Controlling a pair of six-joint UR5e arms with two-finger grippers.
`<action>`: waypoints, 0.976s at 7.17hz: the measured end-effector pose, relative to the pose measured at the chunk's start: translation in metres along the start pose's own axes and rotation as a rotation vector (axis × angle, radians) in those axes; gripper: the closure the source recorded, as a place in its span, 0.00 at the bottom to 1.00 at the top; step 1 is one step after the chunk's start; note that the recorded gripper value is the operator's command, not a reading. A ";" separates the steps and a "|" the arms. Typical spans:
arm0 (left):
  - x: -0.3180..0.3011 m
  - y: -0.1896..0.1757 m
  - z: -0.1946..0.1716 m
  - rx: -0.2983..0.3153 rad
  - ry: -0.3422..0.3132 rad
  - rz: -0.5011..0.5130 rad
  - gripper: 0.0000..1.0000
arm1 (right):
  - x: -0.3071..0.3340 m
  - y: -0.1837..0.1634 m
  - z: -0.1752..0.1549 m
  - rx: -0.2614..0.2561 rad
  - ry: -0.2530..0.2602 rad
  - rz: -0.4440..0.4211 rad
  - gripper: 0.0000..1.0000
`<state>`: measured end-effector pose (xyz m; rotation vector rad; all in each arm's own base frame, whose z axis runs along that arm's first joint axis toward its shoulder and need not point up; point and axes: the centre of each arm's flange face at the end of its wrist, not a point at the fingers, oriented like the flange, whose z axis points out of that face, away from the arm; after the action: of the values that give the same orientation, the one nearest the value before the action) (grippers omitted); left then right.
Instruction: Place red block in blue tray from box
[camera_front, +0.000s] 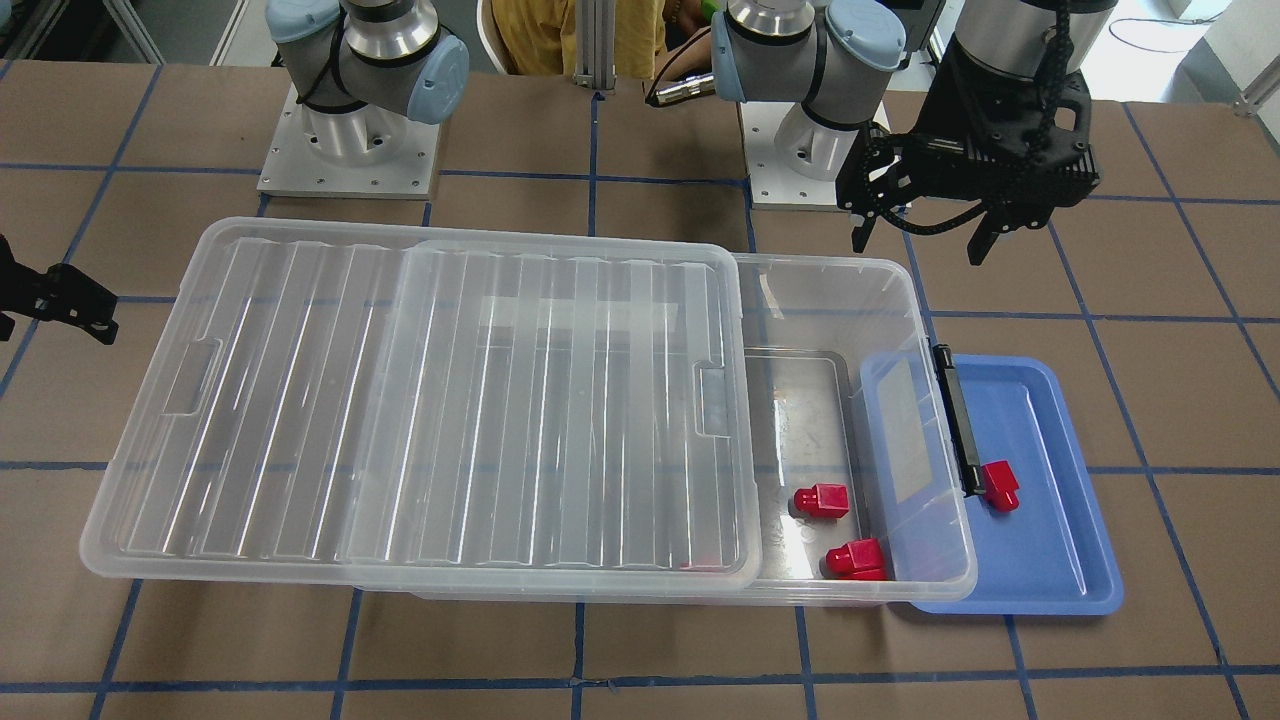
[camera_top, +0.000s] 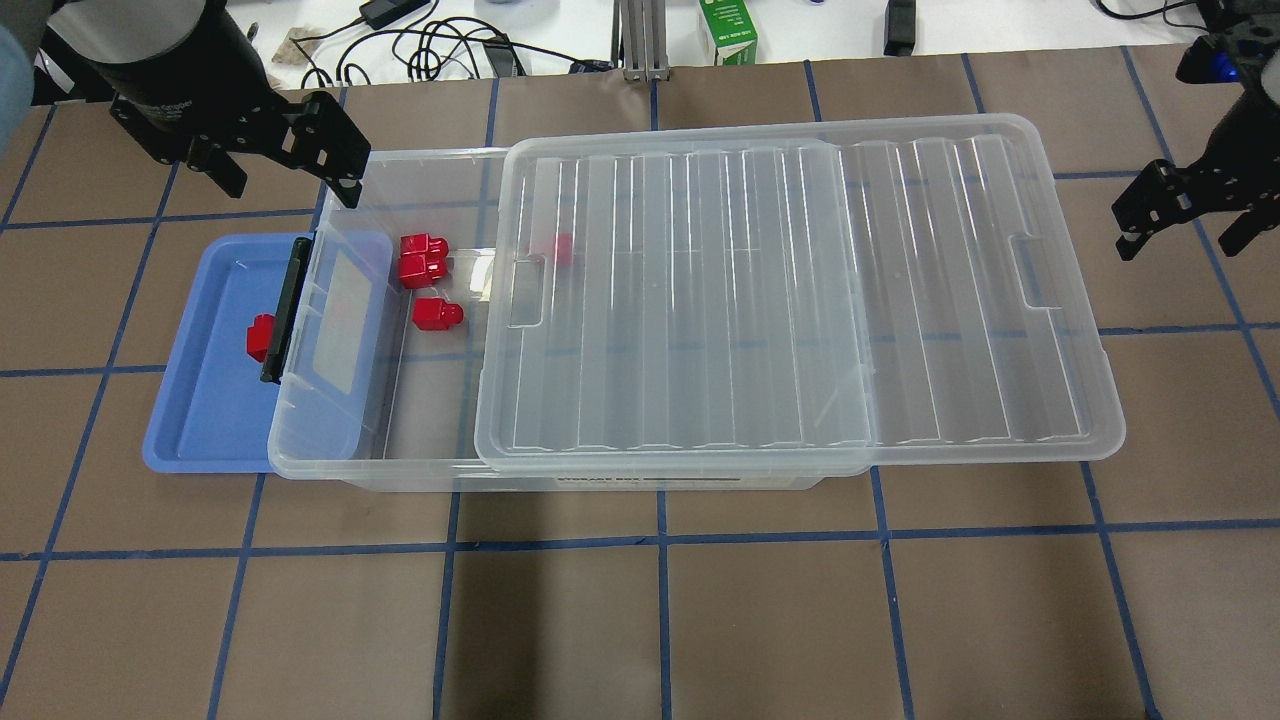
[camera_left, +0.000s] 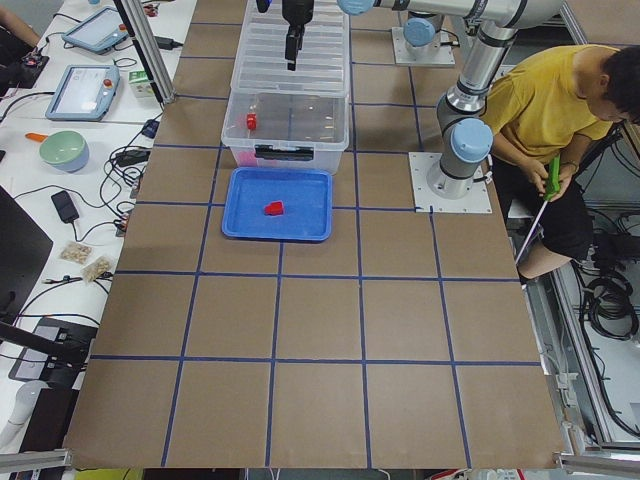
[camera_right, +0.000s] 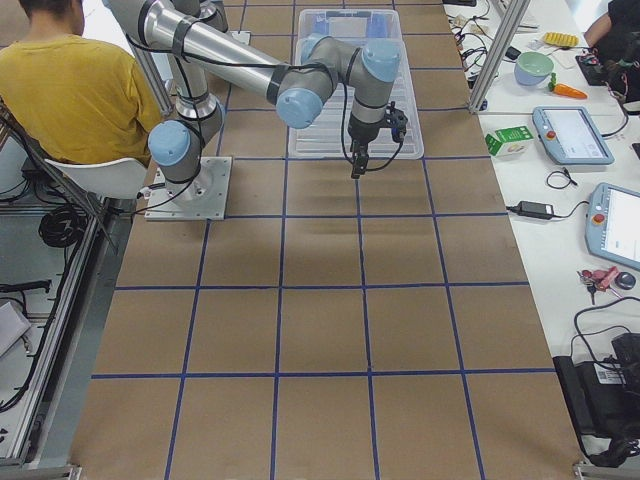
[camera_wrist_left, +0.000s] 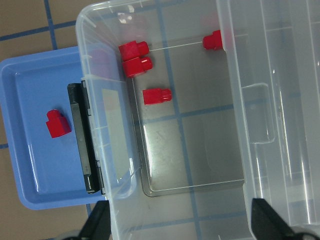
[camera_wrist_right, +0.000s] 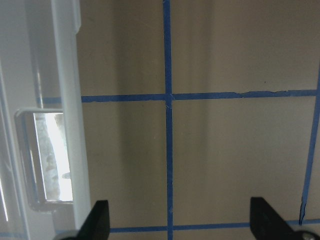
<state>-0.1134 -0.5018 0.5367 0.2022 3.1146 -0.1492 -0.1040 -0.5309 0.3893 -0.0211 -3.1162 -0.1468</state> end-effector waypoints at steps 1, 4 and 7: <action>-0.003 -0.001 -0.001 0.003 0.011 -0.027 0.00 | -0.001 0.002 0.016 -0.003 -0.001 -0.001 0.00; -0.020 0.003 0.003 -0.049 0.003 -0.141 0.00 | -0.004 0.005 0.036 0.008 0.008 -0.001 0.00; -0.020 0.002 0.005 -0.056 0.009 -0.156 0.00 | -0.011 0.007 0.036 0.007 -0.004 0.000 0.00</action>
<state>-0.0932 -0.5030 0.5317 -0.0417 3.1367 -0.0623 -0.0940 -0.5208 0.3539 -0.0220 -3.1206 -0.1361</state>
